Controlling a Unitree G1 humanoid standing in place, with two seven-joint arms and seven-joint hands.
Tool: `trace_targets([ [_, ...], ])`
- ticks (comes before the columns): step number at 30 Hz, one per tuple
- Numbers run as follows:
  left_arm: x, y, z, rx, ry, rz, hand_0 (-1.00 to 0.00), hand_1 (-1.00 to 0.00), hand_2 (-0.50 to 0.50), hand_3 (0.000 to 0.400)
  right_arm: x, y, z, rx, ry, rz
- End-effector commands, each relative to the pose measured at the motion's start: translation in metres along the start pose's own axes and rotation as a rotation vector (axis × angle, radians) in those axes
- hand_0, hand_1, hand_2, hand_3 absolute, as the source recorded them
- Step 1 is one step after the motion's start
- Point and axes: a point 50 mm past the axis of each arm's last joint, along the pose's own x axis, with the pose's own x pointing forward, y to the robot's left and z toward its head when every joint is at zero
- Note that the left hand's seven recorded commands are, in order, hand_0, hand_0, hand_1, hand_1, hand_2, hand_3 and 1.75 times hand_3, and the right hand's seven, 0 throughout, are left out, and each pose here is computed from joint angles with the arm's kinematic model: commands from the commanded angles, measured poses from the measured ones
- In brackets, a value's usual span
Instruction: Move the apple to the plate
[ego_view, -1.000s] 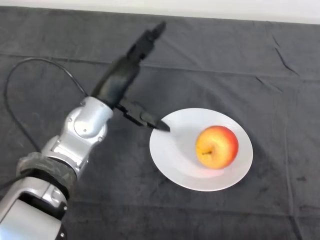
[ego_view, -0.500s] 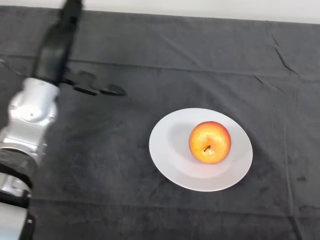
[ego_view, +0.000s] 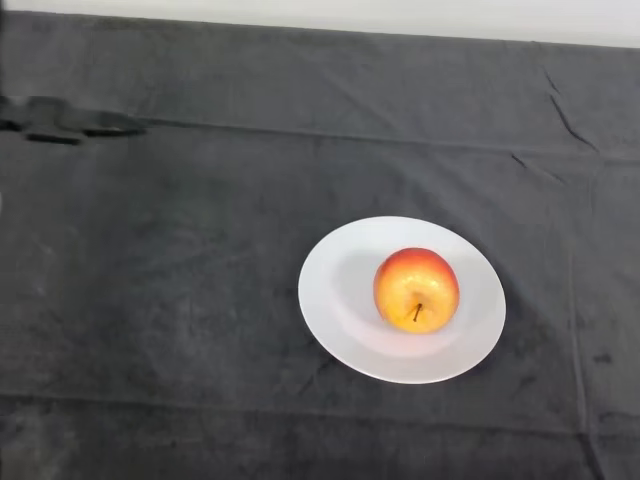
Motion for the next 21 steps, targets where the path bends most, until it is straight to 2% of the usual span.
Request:
trace_targets([
  [1,-0.001,0.024,0.0,0.025,0.0,0.071,0.0,0.0,0.0,0.0,-0.0798,-0.0104,-0.0625,-0.022,0.393,-0.03],
  [10,-0.015,0.064,-0.003,0.067,0.008,0.199,0.0,0.0,0.0,0.0,-0.0806,-0.0111,-0.0626,-0.022,0.392,-0.03],
  [21,-0.029,0.118,0.003,0.119,0.015,0.366,0.0,0.0,0.0,0.0,-0.0807,-0.0113,-0.0625,-0.022,0.391,-0.03],
])
